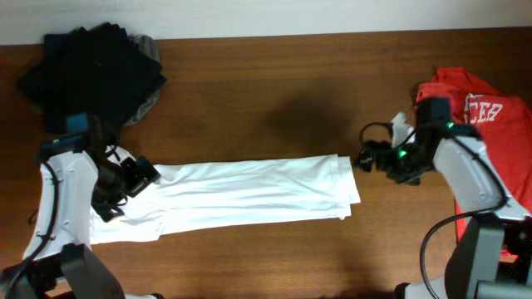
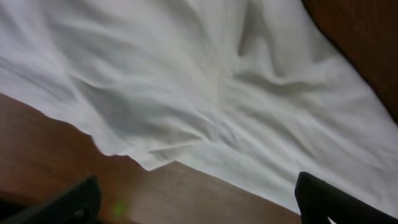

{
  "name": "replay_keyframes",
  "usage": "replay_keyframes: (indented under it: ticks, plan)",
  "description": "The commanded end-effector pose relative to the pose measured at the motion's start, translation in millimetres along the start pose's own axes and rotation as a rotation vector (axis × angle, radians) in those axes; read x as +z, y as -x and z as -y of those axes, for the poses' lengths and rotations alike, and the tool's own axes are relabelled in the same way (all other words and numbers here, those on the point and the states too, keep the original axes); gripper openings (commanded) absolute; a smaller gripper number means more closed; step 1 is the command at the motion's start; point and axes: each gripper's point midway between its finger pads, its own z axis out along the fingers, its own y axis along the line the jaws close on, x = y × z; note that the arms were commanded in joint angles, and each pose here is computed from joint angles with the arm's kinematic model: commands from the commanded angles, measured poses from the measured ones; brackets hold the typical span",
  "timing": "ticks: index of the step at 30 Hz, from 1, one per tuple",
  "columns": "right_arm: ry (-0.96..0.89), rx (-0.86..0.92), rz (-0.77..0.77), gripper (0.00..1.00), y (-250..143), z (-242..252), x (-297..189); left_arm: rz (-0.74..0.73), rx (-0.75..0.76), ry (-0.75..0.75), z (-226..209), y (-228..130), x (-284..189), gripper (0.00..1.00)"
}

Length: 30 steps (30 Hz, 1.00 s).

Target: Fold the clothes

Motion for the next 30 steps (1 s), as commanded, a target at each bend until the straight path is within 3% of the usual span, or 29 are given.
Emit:
replay_keyframes:
  ticks: [1, 9, 16, 18, 20, 21, 25, 30]
  plan:
    - [0.067, -0.054, -0.037, 0.98, -23.6, -11.5, 26.3, -0.036, 0.015, -0.012, 4.4, -12.3, 9.4, 0.99]
    - [0.102, 0.021, -0.027, 0.98, -45.5, -3.6, 58.9, -0.054, 0.014, -0.046, 10.1, -15.6, 9.5, 0.99]
    - [0.249, 0.022, -0.078, 0.97, -67.4, -28.7, 68.2, -0.051, 0.015, -0.047, 10.4, -14.8, 9.6, 0.99]
    - [0.249, 0.028, -0.106, 0.75, -73.3, -36.4, 73.1, -0.051, 0.015, -0.047, 10.4, -14.8, 9.6, 0.99]
    - [0.235, 0.030, -0.120, 0.61, -76.3, -41.0, 77.6, -0.051, 0.015, -0.047, 10.3, -14.9, 9.6, 0.99]
    - [0.218, 0.034, -0.121, 0.45, -77.0, -42.3, 79.9, -0.052, 0.015, -0.047, 10.3, -15.0, 9.5, 0.99]
    - [0.147, 0.067, -0.105, 0.04, -74.2, -39.5, 85.5, -0.054, 0.015, -0.045, 9.8, -15.7, 9.5, 0.99]
    - [0.060, 0.121, -0.084, 0.04, -63.7, -21.6, 78.5, -0.052, 0.015, -0.041, 9.2, -15.3, 9.6, 0.99]
